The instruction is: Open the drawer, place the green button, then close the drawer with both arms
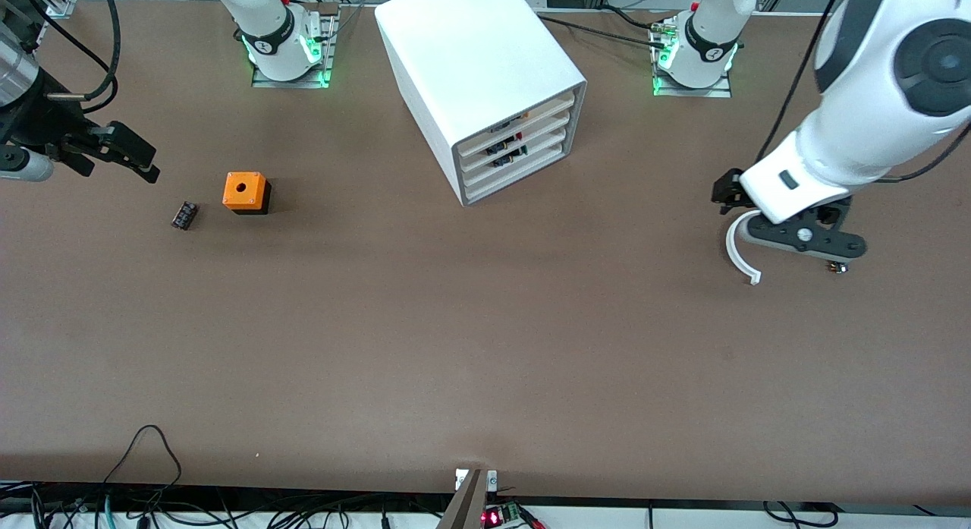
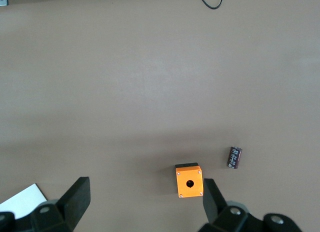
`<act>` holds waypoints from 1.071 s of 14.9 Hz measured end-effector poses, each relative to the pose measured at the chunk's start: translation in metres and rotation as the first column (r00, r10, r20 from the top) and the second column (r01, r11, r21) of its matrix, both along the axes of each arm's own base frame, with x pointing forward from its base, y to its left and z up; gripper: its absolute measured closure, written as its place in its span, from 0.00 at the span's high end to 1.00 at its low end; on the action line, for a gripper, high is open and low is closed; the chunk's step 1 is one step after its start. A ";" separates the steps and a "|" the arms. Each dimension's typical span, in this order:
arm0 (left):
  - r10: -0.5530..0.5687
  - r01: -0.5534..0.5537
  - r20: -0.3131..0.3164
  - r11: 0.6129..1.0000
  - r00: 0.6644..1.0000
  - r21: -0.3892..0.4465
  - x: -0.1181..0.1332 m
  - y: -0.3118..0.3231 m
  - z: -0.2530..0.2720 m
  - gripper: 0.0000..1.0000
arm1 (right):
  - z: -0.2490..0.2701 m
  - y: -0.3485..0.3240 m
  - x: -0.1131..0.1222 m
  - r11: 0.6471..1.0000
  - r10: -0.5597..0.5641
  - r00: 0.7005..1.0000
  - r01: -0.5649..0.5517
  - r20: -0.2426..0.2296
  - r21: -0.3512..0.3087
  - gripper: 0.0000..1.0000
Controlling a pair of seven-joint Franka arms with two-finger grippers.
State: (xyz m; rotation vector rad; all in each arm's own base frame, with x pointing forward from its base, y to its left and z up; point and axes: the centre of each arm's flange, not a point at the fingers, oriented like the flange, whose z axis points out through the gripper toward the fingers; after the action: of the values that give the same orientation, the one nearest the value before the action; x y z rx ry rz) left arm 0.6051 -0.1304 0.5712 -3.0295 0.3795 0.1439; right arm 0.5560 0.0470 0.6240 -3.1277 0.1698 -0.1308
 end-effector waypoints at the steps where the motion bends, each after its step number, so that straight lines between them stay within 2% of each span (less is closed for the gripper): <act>1: 0.001 -0.001 -0.005 1.000 1.000 -0.020 -0.001 0.011 0.005 1.00 | 0.000 0.000 0.000 1.000 0.000 1.000 0.000 0.000 0.000 1.00; 4: 0.003 -0.003 -0.004 0.998 1.000 -0.068 -0.008 0.053 0.012 1.00 | -0.001 0.000 0.000 1.000 0.000 1.000 0.000 -0.001 0.000 1.00; 8: 0.064 -0.059 0.053 0.994 0.997 -0.088 -0.035 0.109 0.017 1.00 | -0.003 0.000 0.001 1.000 0.000 1.000 0.000 -0.005 0.000 1.00; 12: 0.069 -0.062 0.076 0.994 0.995 -0.094 -0.060 0.112 0.028 1.00 | -0.003 0.000 0.002 1.000 0.000 1.000 0.000 -0.005 0.000 1.00; 16: 0.070 -0.064 0.065 0.994 0.995 -0.093 -0.062 0.110 0.025 1.00 | -0.004 0.000 0.002 1.000 0.000 1.000 0.000 -0.009 -0.001 1.00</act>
State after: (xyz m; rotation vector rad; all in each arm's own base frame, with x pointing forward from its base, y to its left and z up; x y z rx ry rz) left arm 0.5434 -0.0204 0.5966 -3.1281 0.2862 0.0277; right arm 0.5577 0.0469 0.6201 -3.1293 0.1706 -0.1171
